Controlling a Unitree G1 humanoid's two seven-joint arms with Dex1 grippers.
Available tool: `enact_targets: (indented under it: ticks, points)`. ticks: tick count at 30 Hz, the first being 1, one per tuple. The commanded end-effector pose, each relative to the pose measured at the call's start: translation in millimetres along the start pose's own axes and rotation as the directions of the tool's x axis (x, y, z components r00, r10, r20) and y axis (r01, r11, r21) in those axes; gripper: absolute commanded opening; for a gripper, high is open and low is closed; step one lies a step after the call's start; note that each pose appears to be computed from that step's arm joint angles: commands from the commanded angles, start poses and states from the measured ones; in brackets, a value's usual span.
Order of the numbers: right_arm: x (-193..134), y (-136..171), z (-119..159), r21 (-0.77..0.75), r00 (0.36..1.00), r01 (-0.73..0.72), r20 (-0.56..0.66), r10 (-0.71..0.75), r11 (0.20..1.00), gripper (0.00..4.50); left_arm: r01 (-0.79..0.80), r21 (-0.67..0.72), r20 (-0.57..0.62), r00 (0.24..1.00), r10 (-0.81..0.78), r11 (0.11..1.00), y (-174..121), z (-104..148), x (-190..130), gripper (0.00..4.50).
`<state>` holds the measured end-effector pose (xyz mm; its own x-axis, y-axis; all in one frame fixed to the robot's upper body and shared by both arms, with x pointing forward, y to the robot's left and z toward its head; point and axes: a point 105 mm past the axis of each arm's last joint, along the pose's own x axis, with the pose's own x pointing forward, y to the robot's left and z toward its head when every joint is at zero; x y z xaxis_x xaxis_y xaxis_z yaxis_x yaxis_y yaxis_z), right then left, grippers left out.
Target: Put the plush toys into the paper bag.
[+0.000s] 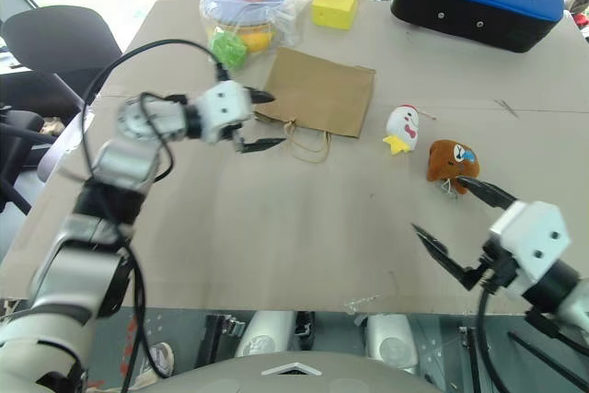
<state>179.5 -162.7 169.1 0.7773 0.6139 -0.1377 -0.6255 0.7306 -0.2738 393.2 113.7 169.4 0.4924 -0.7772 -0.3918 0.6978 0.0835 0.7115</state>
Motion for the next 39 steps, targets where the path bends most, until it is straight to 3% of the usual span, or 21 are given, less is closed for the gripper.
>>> enact_targets:
  ticks: [1,4,6,7,9,12,18,23,27,36,39]
  points:
    - [4,1,0,0.017,0.999,0.043,-0.014,-0.042,0.999,3.6,0.048,0.152,0.015,0.999,-0.051,0.987,-1,3,11,3.56]
    - [8,1,0,0.036,0.997,0.072,0.002,-0.072,0.997,2.12,0.087,0.18,0.011,0.996,-0.091,0.98,-4,-1,14,2.12]
    - [12,3,2,0.042,0.998,0.067,0.016,-0.068,0.997,1.29,0.094,0.097,0.034,0.995,-0.098,0.991,-3,-2,14,1.32]
    - [14,3,3,0.045,0.997,0.067,0.023,-0.068,0.997,0.83,0.099,0.013,0.06,0.993,-0.1,0.995,-1,-2,15,0.84]
    - [23,4,6,0.062,0.997,0.065,0.045,-0.068,0.996,0.07,0.192,-0.371,0.238,0.965,-0.107,0.909,9,15,13,0.08]
    - [41,2,15,0.059,0.994,0.06,0.083,-0.064,0.996,0.07,0.362,-0.597,0.422,0.901,-0.103,0.716,21,48,3,0.08]
    - [92,-8,42,0.023,0.986,0.015,0.164,-0.018,1.0,0.07,0.453,-0.72,0.515,0.857,-0.034,0.525,23,99,-7,0.08]
    - [132,-11,48,-0.047,0.99,-0.052,0.126,0.057,0.998,0.07,0.491,-0.753,0.549,0.835,0.008,0.439,13,120,-11,0.08]
    - [150,-16,41,-0.097,0.994,-0.076,0.068,0.083,0.992,0.07,0.474,-0.753,0.533,0.846,0.002,0.456,0,124,-12,0.08]
    - [184,3,9,-0.074,0.967,-0.255,-0.039,0.253,0.964,0.07,0.521,-0.773,0.584,0.807,0.086,0.361,-9,132,-20,0.08]
    - [193,9,4,-0.044,0.955,-0.297,-0.014,0.297,0.954,0.07,0.522,-0.779,0.583,0.807,0.093,0.348,-14,129,-22,0.08]
